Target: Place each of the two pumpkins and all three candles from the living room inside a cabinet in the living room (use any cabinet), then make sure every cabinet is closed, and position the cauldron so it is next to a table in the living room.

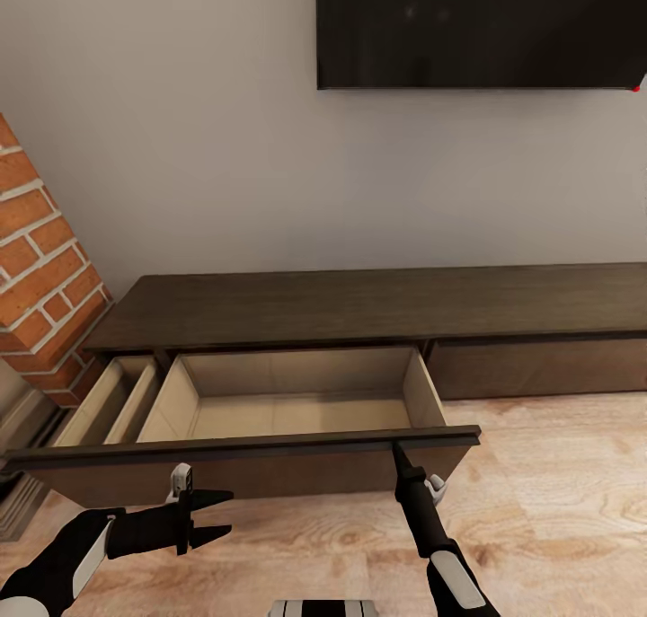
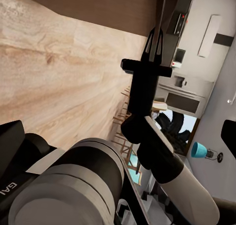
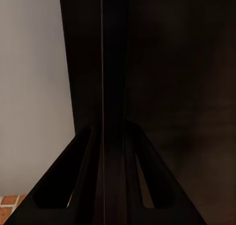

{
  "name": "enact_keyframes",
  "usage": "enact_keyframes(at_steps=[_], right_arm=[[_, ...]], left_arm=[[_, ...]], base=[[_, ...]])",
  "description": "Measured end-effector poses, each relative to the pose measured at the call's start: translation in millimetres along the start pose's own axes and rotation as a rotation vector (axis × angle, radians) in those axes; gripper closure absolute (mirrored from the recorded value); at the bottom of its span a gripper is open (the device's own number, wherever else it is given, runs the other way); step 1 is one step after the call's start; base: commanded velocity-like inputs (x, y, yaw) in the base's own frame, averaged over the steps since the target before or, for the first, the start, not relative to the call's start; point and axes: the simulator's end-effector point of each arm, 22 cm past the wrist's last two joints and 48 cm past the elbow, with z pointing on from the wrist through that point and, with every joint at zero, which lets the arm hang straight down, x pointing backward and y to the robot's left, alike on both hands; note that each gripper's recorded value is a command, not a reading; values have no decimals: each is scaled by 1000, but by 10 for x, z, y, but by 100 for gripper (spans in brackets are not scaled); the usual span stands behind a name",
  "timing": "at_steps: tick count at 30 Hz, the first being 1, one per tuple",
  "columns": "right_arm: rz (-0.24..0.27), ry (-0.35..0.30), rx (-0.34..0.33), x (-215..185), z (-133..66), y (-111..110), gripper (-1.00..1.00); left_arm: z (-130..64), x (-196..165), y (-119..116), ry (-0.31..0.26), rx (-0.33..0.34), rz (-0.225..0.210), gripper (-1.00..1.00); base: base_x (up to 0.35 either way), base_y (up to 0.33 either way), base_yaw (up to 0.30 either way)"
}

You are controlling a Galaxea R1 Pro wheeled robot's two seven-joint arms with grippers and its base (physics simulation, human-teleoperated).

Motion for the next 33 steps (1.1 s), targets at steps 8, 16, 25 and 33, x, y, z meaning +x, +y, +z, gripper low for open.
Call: enact_keyframes(at_steps=[8, 16, 25, 33], right_arm=[[-5, 0, 15, -17, 96, 10, 100], [-6, 0, 19, -23, 122, 13, 100], [-6, 0, 19, -22, 122, 13, 100], [-9, 31, 0, 91, 3, -1, -100]], left_arm=[[0, 1, 5, 1, -1, 0, -100], [0, 3, 7, 1, -2, 0, -100], [0, 1, 4, 1, -1, 0, -100], [0, 3, 6, 1, -3, 0, -100]], base=[[-81, 0, 0], [-15, 0, 0], [0, 0, 0], [0, 0, 0]])
